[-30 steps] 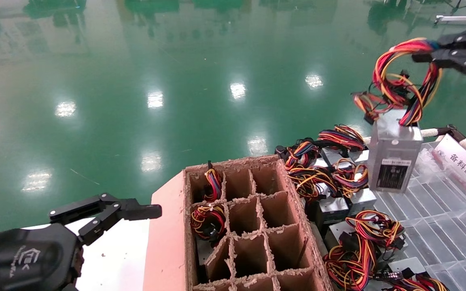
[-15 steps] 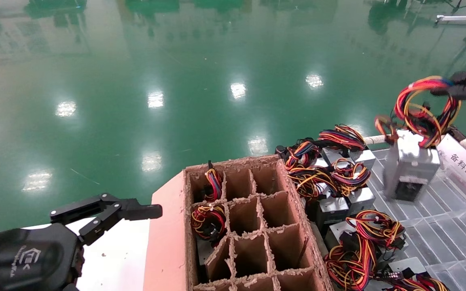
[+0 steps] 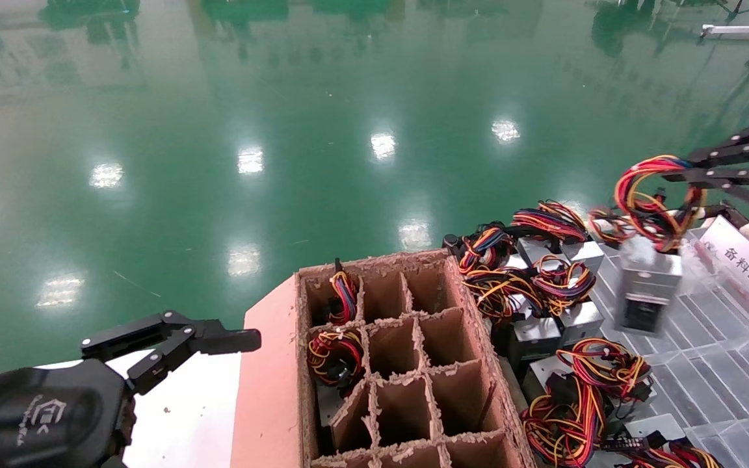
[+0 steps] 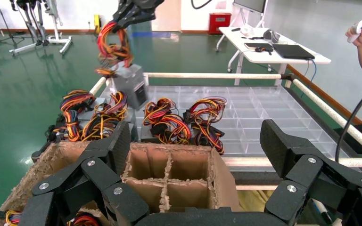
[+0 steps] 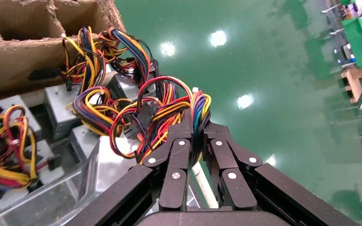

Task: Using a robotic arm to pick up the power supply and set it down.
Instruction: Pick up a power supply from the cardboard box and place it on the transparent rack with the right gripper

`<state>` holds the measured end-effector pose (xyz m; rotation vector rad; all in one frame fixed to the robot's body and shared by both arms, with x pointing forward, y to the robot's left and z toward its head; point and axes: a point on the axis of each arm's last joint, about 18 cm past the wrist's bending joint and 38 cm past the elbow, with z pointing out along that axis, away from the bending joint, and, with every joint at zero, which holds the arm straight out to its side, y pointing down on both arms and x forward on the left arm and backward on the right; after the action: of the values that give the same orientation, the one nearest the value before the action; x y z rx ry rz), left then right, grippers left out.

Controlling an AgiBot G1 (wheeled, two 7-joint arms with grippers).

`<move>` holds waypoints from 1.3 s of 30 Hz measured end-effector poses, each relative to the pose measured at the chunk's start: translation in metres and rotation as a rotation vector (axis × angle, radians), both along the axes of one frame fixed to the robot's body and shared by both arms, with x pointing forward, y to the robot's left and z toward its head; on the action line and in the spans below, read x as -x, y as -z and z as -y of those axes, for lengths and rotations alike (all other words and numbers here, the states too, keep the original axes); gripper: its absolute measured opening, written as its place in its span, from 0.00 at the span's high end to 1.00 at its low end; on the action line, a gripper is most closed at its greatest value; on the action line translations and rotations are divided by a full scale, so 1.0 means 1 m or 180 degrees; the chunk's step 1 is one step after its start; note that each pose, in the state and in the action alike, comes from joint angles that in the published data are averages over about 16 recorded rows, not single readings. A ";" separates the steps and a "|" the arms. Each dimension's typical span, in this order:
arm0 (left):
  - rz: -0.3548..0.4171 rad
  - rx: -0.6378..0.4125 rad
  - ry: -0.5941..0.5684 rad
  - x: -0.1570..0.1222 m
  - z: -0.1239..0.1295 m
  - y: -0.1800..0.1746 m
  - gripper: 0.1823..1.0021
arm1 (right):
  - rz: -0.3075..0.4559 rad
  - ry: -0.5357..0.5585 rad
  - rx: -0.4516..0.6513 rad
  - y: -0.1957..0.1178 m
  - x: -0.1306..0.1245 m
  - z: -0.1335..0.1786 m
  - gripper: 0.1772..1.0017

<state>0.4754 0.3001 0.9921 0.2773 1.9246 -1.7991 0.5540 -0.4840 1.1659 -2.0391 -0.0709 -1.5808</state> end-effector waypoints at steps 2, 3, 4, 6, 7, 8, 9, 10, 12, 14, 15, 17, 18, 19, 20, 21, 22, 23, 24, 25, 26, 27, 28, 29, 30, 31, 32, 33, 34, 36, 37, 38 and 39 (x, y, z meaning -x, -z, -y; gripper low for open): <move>0.0000 0.0000 0.0000 0.000 0.000 0.000 0.00 | 0.0009 0.0021 -0.0014 0.003 -0.008 -0.002 0.97; 0.0000 0.0000 0.0000 0.000 0.000 0.000 0.00 | 0.0018 0.0037 -0.0026 0.004 -0.013 -0.003 0.97; 0.0000 0.0000 0.0000 0.000 0.000 0.000 0.00 | 0.0029 0.0057 -0.0041 0.006 -0.017 -0.004 0.97; 0.0000 0.0000 0.0000 0.000 0.000 0.000 0.00 | 0.0054 0.0103 -0.0080 0.008 -0.026 -0.004 0.97; 0.0000 0.0000 0.0000 0.000 0.000 0.000 0.00 | 0.0067 0.0130 -0.0102 0.010 -0.030 -0.004 0.97; 0.0000 0.0000 0.0000 0.000 0.000 0.000 0.00 | 0.0080 0.0158 -0.0128 0.011 -0.034 -0.003 0.97; 0.0000 0.0000 0.0000 0.000 0.000 0.000 0.00 | 0.0094 0.0189 -0.0154 0.013 -0.038 -0.003 0.97; 0.0000 0.0000 0.0000 0.000 0.000 0.000 0.00 | 0.0106 0.0223 -0.0180 0.015 -0.042 -0.002 0.97; 0.0000 0.0000 0.0000 0.000 0.000 0.000 0.00 | 0.0132 0.0293 -0.0240 0.020 -0.049 0.001 0.97; 0.0000 0.0000 0.0000 0.000 0.000 0.000 0.00 | 0.0155 0.0363 -0.0305 0.024 -0.055 0.005 0.97; 0.0000 0.0000 0.0000 0.000 0.000 0.000 0.00 | 0.0166 0.0396 -0.0338 0.027 -0.058 0.007 0.97; 0.0000 0.0000 0.0000 0.000 0.000 0.000 0.00 | 0.0184 0.0454 -0.0397 0.032 -0.063 0.010 0.97; 0.0000 0.0000 0.0000 0.000 0.000 0.000 0.00 | 0.0191 0.0479 -0.0423 0.035 -0.065 0.012 0.97; 0.0000 0.0000 0.0000 0.000 0.000 0.000 0.00 | 0.0197 0.0499 -0.0446 0.038 -0.067 0.014 0.97; 0.0000 0.0000 0.0000 0.000 0.000 0.000 0.00 | 0.0201 0.0516 -0.0466 0.041 -0.068 0.015 0.97; 0.0000 0.0000 0.0000 0.000 0.000 0.000 0.00 | 0.0204 0.0531 -0.0484 0.043 -0.070 0.016 0.97; 0.0000 0.0000 0.0000 0.000 0.000 0.000 0.00 | 0.0207 0.0542 -0.0501 0.046 -0.071 0.018 0.97; 0.0000 0.0000 0.0000 0.000 0.000 0.000 0.00 | 0.0209 0.0550 -0.0515 0.048 -0.072 0.019 0.97; 0.0000 0.0000 0.0000 0.000 0.000 0.000 0.00 | 0.0210 0.0557 -0.0528 0.050 -0.073 0.019 0.97; 0.0000 0.0000 0.0000 0.000 0.000 0.000 0.00 | 0.0211 0.0561 -0.0539 0.052 -0.074 0.020 0.97; 0.0000 0.0000 0.0000 0.000 0.000 0.000 0.00 | 0.0212 0.0562 -0.0549 0.054 -0.074 0.021 0.97; 0.0000 0.0000 0.0000 0.000 0.000 0.000 0.00 | 0.0212 0.0562 -0.0557 0.056 -0.075 0.021 0.97; 0.0000 0.0000 0.0000 0.000 0.000 0.000 0.00 | 0.0211 0.0559 -0.0563 0.057 -0.075 0.021 0.97; 0.0000 0.0000 0.0000 0.000 0.000 0.000 0.00 | 0.0209 0.0555 -0.0567 0.058 -0.076 0.021 0.97; 0.0000 0.0000 0.0000 0.000 0.000 0.000 0.00 | 0.0206 0.0549 -0.0570 0.060 -0.076 0.021 0.97; 0.0000 0.0000 0.0000 0.000 0.000 0.000 0.00 | 0.0200 0.0541 -0.0573 0.061 -0.076 0.020 0.97; 0.0000 0.0000 0.0000 0.000 0.000 0.000 0.00 | 0.0194 0.0533 -0.0575 0.062 -0.076 0.020 0.97; 0.0000 0.0000 0.0000 0.000 0.000 0.000 0.00 | 0.0185 0.0523 -0.0577 0.064 -0.077 0.019 0.97; 0.0000 0.0000 0.0000 0.000 0.000 0.000 0.00 | 0.0176 0.0513 -0.0580 0.065 -0.077 0.019 0.97; 0.0000 0.0000 0.0000 0.000 0.000 0.000 0.00 | 0.0153 0.0493 -0.0588 0.068 -0.078 0.017 0.97; 0.0000 0.0000 0.0000 0.000 0.000 0.000 0.00 | 0.0140 0.0483 -0.0592 0.070 -0.078 0.017 0.97; 0.0000 0.0000 0.0000 0.000 0.000 0.000 0.00 | 0.0127 0.0473 -0.0597 0.072 -0.078 0.016 0.97; 0.0000 0.0000 0.0000 0.000 0.000 0.000 0.00 | 0.0113 0.0465 -0.0603 0.074 -0.079 0.016 0.97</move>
<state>0.4754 0.3001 0.9921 0.2773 1.9246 -1.7991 0.6326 -0.4997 1.0922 -1.9057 0.2115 -1.6442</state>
